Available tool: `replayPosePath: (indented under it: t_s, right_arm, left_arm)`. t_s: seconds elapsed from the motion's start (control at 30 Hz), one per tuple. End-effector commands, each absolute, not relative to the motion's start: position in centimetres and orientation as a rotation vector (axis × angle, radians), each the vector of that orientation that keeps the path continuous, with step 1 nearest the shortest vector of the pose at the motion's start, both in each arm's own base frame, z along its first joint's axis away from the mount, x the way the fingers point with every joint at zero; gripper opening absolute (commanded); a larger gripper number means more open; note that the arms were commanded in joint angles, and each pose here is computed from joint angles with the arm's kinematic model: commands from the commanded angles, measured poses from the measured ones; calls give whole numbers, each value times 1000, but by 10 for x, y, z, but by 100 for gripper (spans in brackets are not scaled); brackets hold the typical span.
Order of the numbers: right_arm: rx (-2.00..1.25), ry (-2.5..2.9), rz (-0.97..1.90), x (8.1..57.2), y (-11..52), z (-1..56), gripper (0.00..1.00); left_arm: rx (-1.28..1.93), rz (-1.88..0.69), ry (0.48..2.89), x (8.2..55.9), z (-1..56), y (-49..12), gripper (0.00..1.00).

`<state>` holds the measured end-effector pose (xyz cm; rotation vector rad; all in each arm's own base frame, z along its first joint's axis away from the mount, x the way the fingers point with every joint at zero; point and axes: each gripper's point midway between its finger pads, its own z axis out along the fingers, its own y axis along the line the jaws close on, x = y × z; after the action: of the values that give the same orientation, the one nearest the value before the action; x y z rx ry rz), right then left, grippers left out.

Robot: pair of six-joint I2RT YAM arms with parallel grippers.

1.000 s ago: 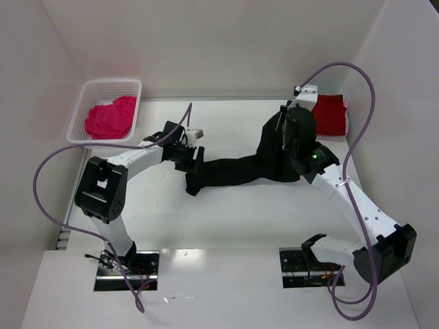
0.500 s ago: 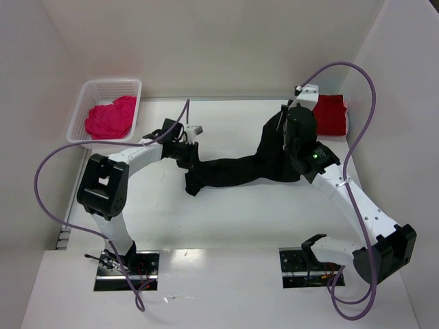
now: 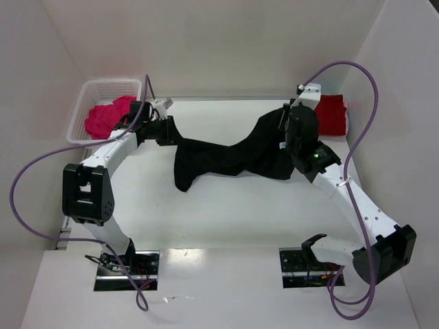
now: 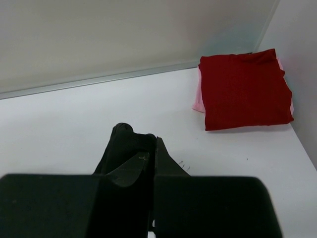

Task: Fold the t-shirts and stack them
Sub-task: Flatten out the tshirt

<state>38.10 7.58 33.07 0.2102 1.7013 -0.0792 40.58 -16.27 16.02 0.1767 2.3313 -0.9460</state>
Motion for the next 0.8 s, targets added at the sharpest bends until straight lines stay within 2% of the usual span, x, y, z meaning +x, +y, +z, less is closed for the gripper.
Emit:
replayPosePath:
  t_s: [0.0,0.03,0.07,0.2,0.37,0.63,0.77]
  right_arm:
    - [263,1597,-48,379,69,367,0]
    - [263,1597,-48,379,69,367,0]
    - [263,1597,-48,379,69,367,0]
    - [260,1605,-52,379,69,362,0]
    - [263,1597,-48,379,69,367,0]
    - [260,1605,-52,384,71,362,0]
    - [255,1598,-39,384,73,366,0]
  left_arm:
    - [182,-1032,2277,417,172,-171,29]
    - [176,-1034,2290,418,166,-171,42]
    - [185,-1030,2270,422,174,-171,48]
    - [193,-995,2287,425,169,-168,64]
    - [197,-960,2359,397,156,-160,71]
    - [127,-1025,2533,335,106,-173,72]
    - [114,-929,2570,337,92,-179,72]
